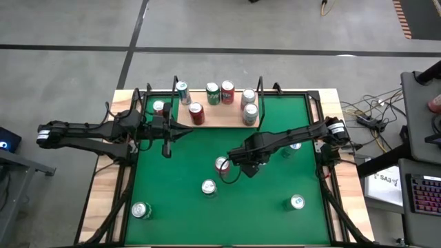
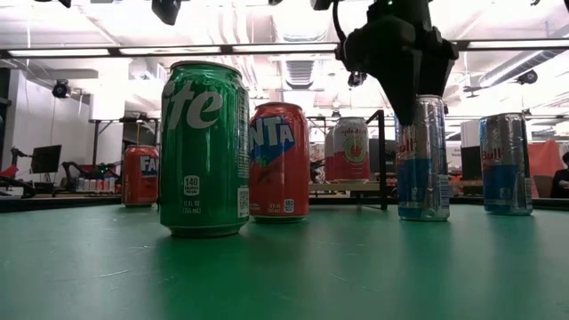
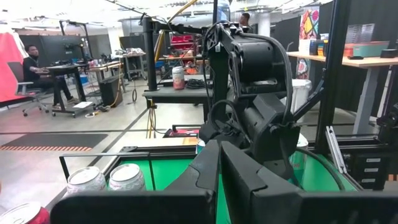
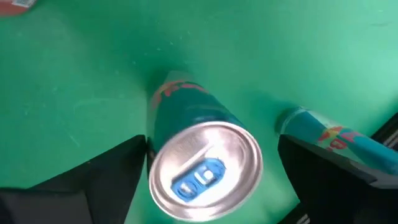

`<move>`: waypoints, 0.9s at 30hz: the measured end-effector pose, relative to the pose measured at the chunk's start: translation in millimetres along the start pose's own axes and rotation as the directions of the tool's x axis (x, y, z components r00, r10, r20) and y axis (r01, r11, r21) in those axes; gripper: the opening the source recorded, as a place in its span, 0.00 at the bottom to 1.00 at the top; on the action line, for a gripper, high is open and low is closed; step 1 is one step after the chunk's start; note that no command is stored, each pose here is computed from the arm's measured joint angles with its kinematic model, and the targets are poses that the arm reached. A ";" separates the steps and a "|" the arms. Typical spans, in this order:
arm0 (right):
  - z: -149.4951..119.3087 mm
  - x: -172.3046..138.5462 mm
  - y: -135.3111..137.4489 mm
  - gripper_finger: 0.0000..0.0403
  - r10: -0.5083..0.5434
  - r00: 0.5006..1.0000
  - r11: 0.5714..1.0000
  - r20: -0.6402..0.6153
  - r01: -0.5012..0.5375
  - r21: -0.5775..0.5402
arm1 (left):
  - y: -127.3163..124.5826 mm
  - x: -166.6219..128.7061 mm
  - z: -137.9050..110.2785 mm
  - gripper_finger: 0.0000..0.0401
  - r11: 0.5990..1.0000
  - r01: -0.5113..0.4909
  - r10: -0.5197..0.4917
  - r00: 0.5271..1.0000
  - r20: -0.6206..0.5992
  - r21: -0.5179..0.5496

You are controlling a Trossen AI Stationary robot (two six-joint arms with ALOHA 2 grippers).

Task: Pick and place cans onto a shelf
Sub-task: Put the top left blue silver soda can on the shelf aligned with the other blue silver soda can

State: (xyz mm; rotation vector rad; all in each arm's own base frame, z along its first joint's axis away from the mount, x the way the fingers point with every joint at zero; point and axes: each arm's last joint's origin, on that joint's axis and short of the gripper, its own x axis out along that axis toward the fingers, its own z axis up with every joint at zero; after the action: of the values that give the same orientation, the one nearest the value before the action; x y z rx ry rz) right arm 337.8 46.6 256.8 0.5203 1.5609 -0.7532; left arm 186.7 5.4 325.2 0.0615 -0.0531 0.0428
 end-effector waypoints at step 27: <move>3.2 -64.8 -13.9 0.57 0.046 0.979 0.999 0.198 -0.051 0.017 | 0.1 0.0 0.5 0.00 0.998 -0.003 0.003 1.000 0.002 0.061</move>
State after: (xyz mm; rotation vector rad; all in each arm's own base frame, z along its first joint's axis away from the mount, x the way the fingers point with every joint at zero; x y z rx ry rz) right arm 338.8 41.1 322.9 0.4827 1.3522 -0.7619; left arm 186.7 5.5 325.7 0.1222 -0.0536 0.0472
